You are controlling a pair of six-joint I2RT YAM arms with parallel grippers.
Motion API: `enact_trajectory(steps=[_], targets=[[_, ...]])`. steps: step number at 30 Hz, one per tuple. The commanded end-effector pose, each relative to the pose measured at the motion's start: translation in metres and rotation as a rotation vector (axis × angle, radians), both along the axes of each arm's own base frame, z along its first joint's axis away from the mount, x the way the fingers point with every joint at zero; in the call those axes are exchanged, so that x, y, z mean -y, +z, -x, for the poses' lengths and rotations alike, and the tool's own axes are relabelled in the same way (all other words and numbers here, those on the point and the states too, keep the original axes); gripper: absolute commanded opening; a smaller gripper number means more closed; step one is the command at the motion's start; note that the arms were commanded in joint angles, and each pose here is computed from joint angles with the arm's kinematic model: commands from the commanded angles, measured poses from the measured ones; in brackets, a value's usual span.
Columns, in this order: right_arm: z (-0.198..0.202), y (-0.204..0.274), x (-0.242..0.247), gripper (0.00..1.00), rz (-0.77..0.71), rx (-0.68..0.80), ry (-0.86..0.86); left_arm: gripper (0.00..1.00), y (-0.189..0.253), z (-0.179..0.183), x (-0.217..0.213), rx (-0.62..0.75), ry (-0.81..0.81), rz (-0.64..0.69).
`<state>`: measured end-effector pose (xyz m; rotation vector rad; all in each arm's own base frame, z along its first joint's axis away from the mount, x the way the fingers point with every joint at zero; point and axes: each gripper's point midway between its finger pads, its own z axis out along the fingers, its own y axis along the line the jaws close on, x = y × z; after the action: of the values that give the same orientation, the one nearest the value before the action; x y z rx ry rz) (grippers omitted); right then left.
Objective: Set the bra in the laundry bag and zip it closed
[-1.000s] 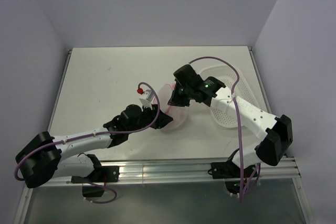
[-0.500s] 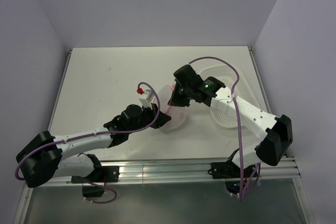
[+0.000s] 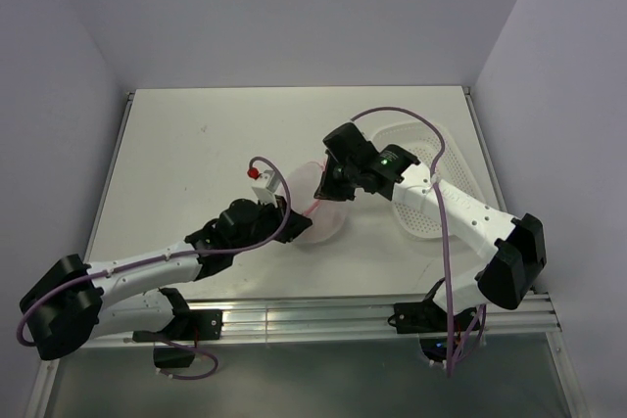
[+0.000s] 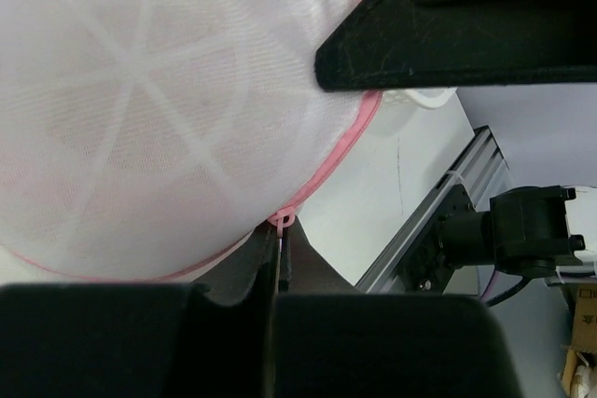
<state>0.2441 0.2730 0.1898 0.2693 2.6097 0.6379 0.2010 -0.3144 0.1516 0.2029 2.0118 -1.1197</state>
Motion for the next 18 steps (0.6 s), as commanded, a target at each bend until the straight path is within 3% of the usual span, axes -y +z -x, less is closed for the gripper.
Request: enact_trajectory(steps=[1,12,18], targets=[[-0.011,0.016,0.010,0.00,0.006,0.064,0.003,0.00,-0.005,-0.003,-0.016,-0.002,0.062,-0.023],[-0.045,0.016,0.013,0.00,0.023,0.085,0.063,0.00,-0.030,0.003,-0.058,-0.057,0.160,-0.088],[-0.080,0.029,-0.005,0.00,-0.014,0.120,0.126,0.00,-0.019,0.006,-0.081,-0.059,0.218,-0.085]])
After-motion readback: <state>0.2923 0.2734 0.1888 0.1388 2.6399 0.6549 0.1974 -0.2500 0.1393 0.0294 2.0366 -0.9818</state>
